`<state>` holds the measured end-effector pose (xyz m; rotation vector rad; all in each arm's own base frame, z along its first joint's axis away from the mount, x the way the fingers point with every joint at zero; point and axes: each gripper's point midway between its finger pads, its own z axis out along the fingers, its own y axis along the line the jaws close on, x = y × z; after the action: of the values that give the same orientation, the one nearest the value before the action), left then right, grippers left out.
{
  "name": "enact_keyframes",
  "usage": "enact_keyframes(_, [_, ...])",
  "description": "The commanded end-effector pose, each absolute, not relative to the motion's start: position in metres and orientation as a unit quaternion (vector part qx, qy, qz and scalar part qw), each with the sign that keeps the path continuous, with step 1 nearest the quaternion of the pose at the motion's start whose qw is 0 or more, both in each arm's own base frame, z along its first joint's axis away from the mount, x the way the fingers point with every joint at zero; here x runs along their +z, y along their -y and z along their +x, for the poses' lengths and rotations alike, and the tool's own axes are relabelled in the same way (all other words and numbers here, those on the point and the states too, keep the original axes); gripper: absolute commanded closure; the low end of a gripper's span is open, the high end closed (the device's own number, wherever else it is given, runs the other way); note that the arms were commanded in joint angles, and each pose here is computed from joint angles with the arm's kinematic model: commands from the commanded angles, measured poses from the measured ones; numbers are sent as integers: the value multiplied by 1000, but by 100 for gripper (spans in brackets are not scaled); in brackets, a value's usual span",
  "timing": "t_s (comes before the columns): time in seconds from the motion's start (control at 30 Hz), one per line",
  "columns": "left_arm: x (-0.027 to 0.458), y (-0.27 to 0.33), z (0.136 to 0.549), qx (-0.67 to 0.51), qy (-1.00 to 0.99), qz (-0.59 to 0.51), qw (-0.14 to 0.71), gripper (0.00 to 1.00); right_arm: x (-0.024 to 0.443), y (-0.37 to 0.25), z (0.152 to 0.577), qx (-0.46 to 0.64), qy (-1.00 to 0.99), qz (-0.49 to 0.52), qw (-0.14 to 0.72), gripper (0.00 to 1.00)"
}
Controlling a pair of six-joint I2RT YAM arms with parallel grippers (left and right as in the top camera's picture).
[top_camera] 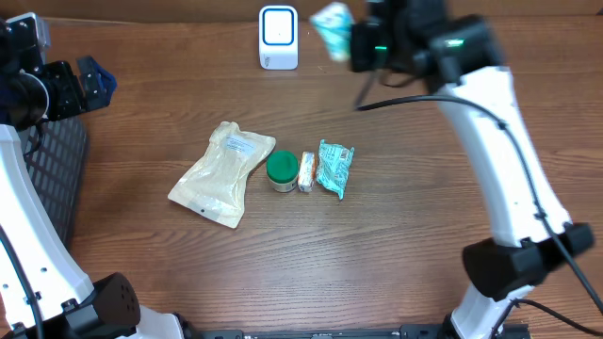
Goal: Scan the item barcode
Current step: 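Carry the Kleenex pack to the right side and lower it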
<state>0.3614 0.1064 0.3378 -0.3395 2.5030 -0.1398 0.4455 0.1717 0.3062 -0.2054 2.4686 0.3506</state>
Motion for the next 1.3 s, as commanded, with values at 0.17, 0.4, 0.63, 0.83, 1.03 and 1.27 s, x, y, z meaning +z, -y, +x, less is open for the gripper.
enact_keyframes(0.17, [337,-105,363,-49,-945,-120,301,0,242,-44,428,108,-969,149,163,96])
enact_keyframes(0.4, [337,-105,363,-49,-945,-120,301,0,167,28,411,131,-949,276,78,96])
enact_keyframes(0.63, [337,-105,363,-49,-945,-120,301,0,94,59,392,149,-928,338,43,96])
enact_keyframes(0.83, [337,-105,363,-49,-945,-120,301,0,69,82,382,147,-913,378,44,96])
enact_keyframes(1.03, [337,-105,363,-49,-945,-120,301,0,67,89,378,143,-910,387,40,85])
enact_keyframes(1.27, [337,-105,363,-49,-945,-120,301,0,66,85,369,143,-910,390,21,64])
